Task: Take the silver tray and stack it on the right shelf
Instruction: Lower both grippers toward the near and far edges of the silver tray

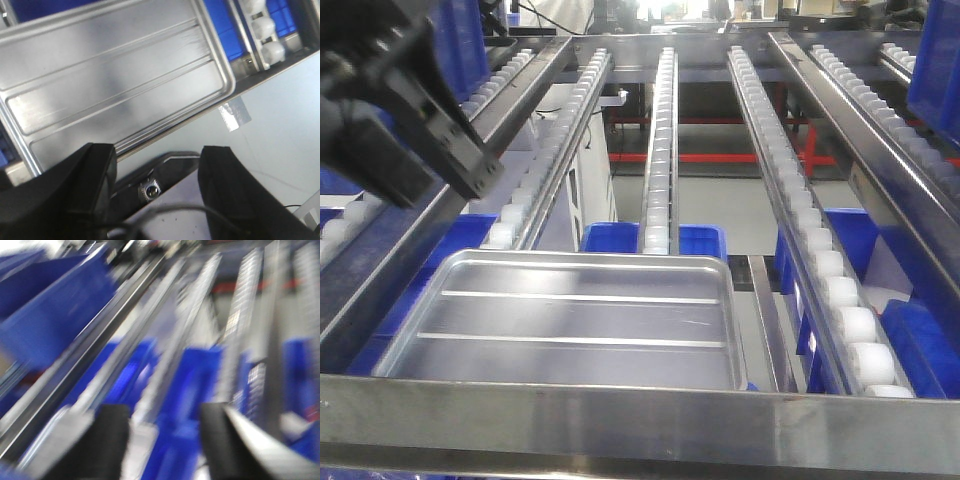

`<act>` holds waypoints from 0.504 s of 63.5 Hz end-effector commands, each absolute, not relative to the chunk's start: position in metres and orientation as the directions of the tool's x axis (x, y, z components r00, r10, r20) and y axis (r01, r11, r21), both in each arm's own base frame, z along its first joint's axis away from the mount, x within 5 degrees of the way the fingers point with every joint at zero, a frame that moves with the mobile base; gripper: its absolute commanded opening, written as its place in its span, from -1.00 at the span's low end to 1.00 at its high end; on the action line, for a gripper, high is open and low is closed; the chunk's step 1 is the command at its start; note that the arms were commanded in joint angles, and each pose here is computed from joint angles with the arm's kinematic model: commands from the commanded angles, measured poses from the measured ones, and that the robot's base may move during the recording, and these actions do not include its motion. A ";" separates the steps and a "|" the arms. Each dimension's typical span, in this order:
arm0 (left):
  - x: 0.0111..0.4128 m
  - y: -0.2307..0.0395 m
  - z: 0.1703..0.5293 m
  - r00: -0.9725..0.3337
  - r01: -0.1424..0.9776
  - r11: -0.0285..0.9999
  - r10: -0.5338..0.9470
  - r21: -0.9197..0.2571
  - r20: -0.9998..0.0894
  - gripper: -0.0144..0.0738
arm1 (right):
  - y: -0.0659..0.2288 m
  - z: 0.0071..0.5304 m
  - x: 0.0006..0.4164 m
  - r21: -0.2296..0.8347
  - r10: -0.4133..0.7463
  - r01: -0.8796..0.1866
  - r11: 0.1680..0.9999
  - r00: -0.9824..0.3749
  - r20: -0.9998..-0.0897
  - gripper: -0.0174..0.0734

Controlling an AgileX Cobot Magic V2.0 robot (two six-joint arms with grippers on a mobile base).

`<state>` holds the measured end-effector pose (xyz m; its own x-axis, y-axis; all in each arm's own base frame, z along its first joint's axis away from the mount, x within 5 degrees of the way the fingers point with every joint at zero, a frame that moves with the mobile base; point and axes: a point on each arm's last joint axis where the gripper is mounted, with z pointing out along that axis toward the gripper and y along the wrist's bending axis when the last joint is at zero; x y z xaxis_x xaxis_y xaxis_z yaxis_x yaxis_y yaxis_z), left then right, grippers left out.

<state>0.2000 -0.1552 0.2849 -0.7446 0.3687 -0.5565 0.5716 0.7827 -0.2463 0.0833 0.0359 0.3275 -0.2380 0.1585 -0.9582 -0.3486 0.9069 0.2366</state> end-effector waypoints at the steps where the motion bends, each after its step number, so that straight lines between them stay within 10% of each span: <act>1: 0.210 -0.160 0.297 -0.750 0.534 0.809 0.317 -0.248 -0.581 -0.02 | 0.054 0.339 0.098 0.246 0.147 -0.437 0.865 -0.248 -0.958 0.68; 32: 0.244 -0.155 0.264 -0.847 0.326 0.942 0.253 -0.082 -0.468 -0.02 | 0.140 0.306 0.201 0.286 -0.106 -0.355 0.890 -0.772 -0.627 0.66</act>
